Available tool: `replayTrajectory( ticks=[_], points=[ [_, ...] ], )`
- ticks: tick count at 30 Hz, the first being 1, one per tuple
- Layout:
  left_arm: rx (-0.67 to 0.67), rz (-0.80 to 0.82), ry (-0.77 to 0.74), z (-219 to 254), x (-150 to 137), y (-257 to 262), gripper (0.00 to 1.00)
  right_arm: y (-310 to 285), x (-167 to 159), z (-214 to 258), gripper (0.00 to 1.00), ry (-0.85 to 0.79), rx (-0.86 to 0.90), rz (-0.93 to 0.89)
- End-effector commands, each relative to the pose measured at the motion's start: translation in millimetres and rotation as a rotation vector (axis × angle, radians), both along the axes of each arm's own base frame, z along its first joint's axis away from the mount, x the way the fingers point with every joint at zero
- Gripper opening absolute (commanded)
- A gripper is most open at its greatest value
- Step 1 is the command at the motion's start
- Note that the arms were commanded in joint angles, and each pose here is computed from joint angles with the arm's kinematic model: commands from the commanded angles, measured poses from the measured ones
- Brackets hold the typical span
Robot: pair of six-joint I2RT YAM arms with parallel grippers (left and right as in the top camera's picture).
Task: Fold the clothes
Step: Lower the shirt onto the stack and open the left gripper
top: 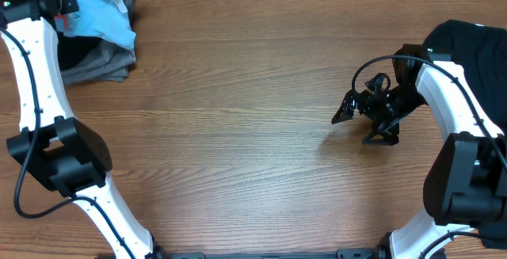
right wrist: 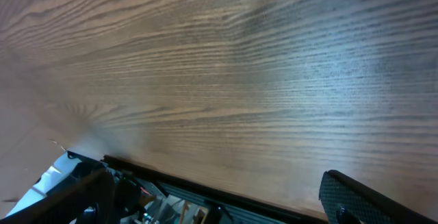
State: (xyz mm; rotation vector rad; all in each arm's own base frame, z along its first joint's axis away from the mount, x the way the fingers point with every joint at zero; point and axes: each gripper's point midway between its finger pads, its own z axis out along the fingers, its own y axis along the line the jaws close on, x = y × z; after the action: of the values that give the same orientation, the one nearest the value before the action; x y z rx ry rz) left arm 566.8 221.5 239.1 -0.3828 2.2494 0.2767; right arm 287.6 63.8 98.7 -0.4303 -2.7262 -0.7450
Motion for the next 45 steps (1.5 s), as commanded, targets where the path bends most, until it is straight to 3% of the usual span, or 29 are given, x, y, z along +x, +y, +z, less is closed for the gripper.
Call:
replayTrajectory(
  ticks=[1,3,5,7,10,12,13,21,24,26,31,38,40,42,45],
  points=[
    [0.047,0.191,-0.002,-4.6,-15.1,57.5,0.05,0.6,4.0,4.6,1.0,-0.012,0.007,-0.002],
    [0.043,0.213,0.005,-10.3,-20.3,70.6,0.22,0.6,4.2,4.7,1.0,-0.013,0.008,-0.003],
    [0.036,0.233,0.019,-16.3,-26.1,80.5,0.24,0.6,4.3,4.6,1.0,-0.013,0.008,-0.003],
    [0.032,0.247,0.031,-21.2,-30.5,88.0,0.36,0.6,4.1,4.7,1.0,-0.012,0.008,-0.003],
    [0.029,0.259,0.037,-23.1,-34.8,94.3,0.29,0.9,2.6,5.0,1.0,-0.005,0.008,-0.002],
    [0.03,0.261,0.032,-21.1,-35.0,94.8,0.44,0.8,1.0,5.4,1.0,0.003,0.009,-0.002],
    [0.026,0.265,0.027,-20.1,-35.2,94.5,0.46,0.9,0.7,5.5,1.0,0.004,0.009,-0.003],
    [-0.048,0.171,-0.048,-8.0,-10.6,56.5,0.46,0.9,1.0,5.4,1.0,0.002,0.009,-0.003],
    [-0.049,0.145,-0.081,-2.9,1.6,43.6,0.3,0.9,1.1,5.5,1.0,0.002,0.009,-0.003],
    [-0.044,0.133,-0.094,-2.5,8.0,38.4,0.04,0.8,1.3,5.3,1.0,0.001,0.009,-0.002],
    [-0.041,0.148,-0.07,-22.2,11.8,45.1,0.04,0.8,1.8,5.2,1.0,-0.001,0.008,-0.002],
    [-0.066,0.196,0.068,-99.5,4.9,69.8,0.04,0.8,1.0,5.5,0.99,0.002,0.009,-0.002],
    [-0.083,0.21,0.101,-115.8,-0.5,75.2,0.13,0.9,-0.3,5.8,0.99,0.009,0.009,-0.003],
    [-0.091,0.214,0.117,-120.1,-4.4,76.6,0.13,1.0,-0.4,5.8,0.99,0.009,0.009,-0.003],
    [-0.076,0.215,0.073,-93.2,-4.8,78.1,0.2,0.8,1.8,5.2,0.99,-0.001,0.009,-0.003]
  ],
)
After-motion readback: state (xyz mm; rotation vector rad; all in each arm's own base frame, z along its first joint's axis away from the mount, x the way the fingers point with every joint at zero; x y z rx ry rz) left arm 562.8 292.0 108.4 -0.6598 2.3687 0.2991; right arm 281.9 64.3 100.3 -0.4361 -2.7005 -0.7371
